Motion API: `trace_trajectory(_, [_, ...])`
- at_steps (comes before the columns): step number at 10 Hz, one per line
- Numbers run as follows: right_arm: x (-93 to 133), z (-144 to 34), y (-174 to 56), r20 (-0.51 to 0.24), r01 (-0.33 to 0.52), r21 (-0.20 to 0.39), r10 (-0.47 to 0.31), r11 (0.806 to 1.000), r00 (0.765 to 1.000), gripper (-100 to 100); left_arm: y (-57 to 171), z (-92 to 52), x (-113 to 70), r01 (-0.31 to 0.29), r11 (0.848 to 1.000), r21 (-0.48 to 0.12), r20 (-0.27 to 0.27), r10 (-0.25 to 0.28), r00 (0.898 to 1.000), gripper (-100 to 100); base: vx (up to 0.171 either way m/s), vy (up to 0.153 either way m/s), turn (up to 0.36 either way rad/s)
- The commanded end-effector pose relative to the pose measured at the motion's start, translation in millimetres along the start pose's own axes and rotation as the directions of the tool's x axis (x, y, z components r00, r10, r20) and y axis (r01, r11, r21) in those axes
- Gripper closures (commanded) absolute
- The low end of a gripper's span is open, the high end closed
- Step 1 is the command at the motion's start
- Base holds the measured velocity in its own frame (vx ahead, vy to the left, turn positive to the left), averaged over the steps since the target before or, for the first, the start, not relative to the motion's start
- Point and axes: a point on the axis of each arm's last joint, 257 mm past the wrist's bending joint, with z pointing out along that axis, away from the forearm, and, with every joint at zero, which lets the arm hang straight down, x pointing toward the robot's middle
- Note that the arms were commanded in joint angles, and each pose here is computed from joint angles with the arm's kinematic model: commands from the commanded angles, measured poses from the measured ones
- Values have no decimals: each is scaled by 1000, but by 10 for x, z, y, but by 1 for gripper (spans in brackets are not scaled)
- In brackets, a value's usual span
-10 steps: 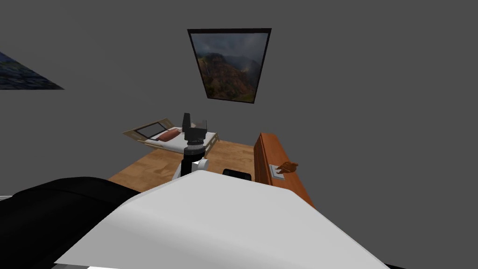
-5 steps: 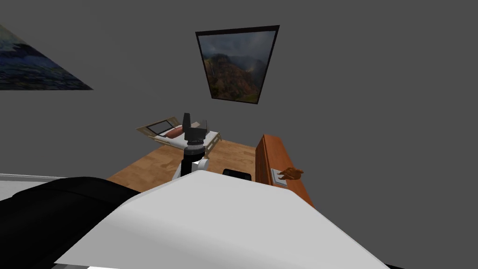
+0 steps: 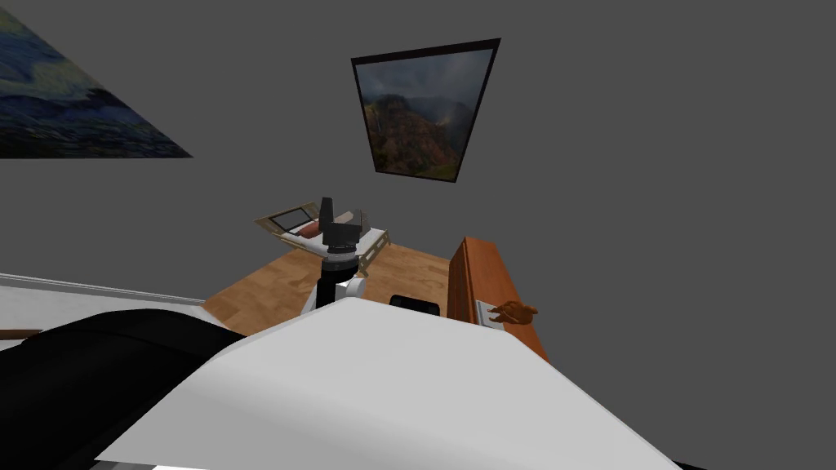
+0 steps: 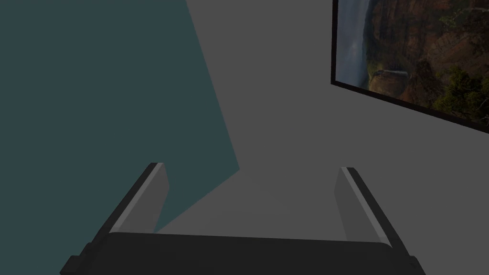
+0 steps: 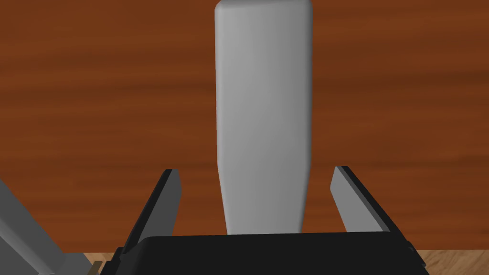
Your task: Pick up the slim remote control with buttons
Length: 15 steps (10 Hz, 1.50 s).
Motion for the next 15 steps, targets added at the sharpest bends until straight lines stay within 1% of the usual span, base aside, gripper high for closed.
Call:
trace_trajectory(1, [28, 35, -76, -5, -11, 2, 11, 1000, 1000, -100, 0, 0, 0, 0, 1000, 0, 0, 0, 1000, 0, -51, 1, 79])
trace_trajectory(2, [11, 75, -189, -1, -17, 11, 17, 1000, 1000, -100, 0, 0, 0, 0, 1000, 0, 0, 0, 1000, 0, -101, -3, 135])
trace_trajectory(3, [51, 69, -151, -9, -22, 4, 22, 1000, 1000, -100, 0, 1, 0, 0, 1000, 0, 0, 0, 1000, 0, -89, 8, 66])
trace_trajectory(4, [16, 109, -275, -2, -26, 14, 26, 1000, 1000, -100, 0, 0, 0, 0, 1000, 0, 0, 0, 1000, 0, -86, 9, 66])
trace_trajectory(5, [66, 101, -224, -12, -34, 6, 34, 999, 999, -100, 0, 0, 0, 0, 1000, 0, 0, 0, 1000, 0, -69, 8, 42])
trace_trajectory(7, [15, 171, -435, -2, -48, 19, 48, 999, 999, -100, 0, 0, 0, 0, 1000, 0, 0, 0, 1000, 0, -101, 12, 105])
trace_trajectory(8, [78, 161, -366, -15, -58, 8, 58, 998, 998, -100, 0, 1, 1, 0, 1000, 0, 0, 0, 1000, 0, -75, -4, 49])
trace_trajectory(10, [18, 223, -557, -4, -75, 17, 75, 997, 997, -100, 0, 0, 0, 0, 1000, 0, 0, 0, 1000, 0, -89, 6, 110])
trace_trajectory(11, [64, 215, -503, -13, -83, 9, 83, 997, 996, -100, 0, 1, 0, 0, 1000, 0, 0, 0, 1000, 0, -81, 15, 31])
trace_trajectory(12, [-4, 248, -631, 0, -86, 18, 86, 996, 996, -100, 0, 0, 0, 0, 1000, 0, 0, 0, 1000, 0, -70, 17, 66])
trace_trajectory(13, [47, 240, -569, -11, -95, 8, 95, 995, 995, -100, 0, 0, 0, 0, 1000, 0, 0, 0, 1000, 0, -61, 10, 47])
trace_trajectory(14, [-31, 272, -703, 4, -98, 18, 98, 995, 995, -100, 0, 0, 0, 0, 1000, 0, 0, 0, 1000, 0, -81, 9, 66])
trace_trajectory(15, [24, 263, -633, -8, -108, 7, 108, 994, 994, -100, 0, 0, 0, 0, 1000, 0, 0, 0, 1000, 0, -48, 17, 59])
